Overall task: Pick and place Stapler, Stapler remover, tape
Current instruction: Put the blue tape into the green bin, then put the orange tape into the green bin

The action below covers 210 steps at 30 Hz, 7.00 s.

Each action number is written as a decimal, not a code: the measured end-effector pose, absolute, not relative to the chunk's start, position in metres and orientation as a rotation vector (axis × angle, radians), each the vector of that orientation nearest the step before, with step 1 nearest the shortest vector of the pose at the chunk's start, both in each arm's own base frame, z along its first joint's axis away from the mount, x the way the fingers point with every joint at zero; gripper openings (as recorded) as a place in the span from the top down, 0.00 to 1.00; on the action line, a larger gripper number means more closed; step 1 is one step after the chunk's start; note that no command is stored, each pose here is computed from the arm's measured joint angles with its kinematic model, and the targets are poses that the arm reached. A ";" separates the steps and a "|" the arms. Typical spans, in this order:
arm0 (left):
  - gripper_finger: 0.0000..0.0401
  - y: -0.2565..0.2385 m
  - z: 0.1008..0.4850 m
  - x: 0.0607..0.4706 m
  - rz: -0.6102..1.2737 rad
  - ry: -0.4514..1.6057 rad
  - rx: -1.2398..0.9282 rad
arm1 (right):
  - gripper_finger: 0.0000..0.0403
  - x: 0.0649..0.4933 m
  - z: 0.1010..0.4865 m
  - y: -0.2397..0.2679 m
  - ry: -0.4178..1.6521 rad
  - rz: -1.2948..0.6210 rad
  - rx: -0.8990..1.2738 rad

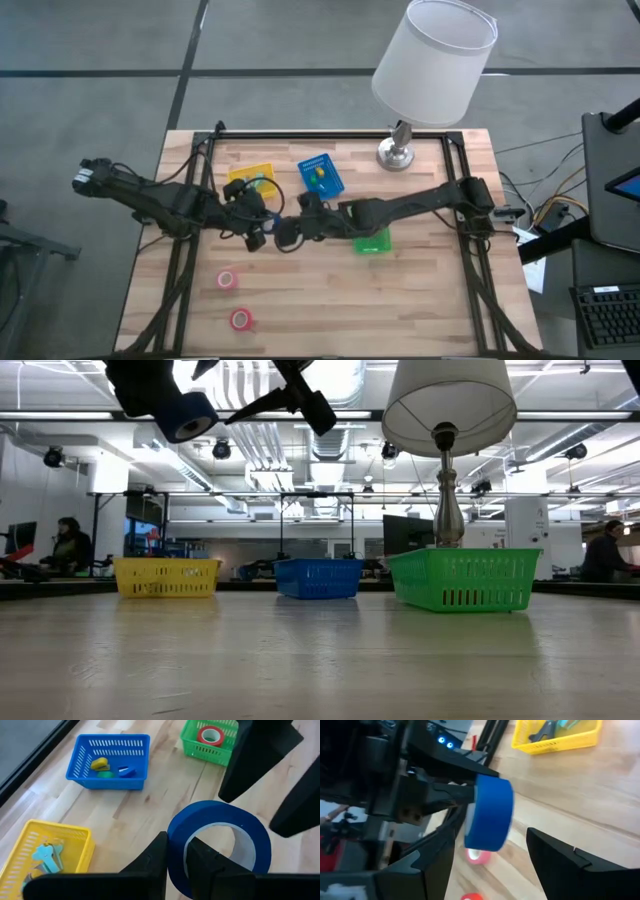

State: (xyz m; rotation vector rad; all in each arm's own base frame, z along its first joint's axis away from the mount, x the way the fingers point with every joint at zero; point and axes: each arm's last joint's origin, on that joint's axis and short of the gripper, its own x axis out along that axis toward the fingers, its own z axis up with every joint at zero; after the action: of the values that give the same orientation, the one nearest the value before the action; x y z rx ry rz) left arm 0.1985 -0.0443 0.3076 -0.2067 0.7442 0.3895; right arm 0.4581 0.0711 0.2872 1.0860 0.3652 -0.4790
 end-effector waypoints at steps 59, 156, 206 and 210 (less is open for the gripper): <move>0.67 -0.045 0.310 0.199 0.399 0.723 -0.262 | 0.74 0.458 0.287 0.060 0.472 -0.392 1.029; 0.42 -0.049 0.364 0.210 0.257 0.456 -0.338 | 0.72 0.226 0.161 0.014 0.435 -0.833 1.478; 0.42 -0.049 0.342 0.202 0.232 0.650 -0.291 | 0.56 0.222 0.213 0.021 0.337 -0.476 1.470; 0.42 -0.054 0.322 0.200 0.129 0.765 -0.301 | 0.56 0.226 0.234 0.022 0.166 -0.329 1.427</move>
State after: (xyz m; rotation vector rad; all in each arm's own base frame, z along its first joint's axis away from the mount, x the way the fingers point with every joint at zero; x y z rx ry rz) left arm 0.2004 -0.0538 0.3223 -0.3012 0.7649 0.1292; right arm 0.2259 0.0218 0.2344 1.4271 0.1662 -0.3287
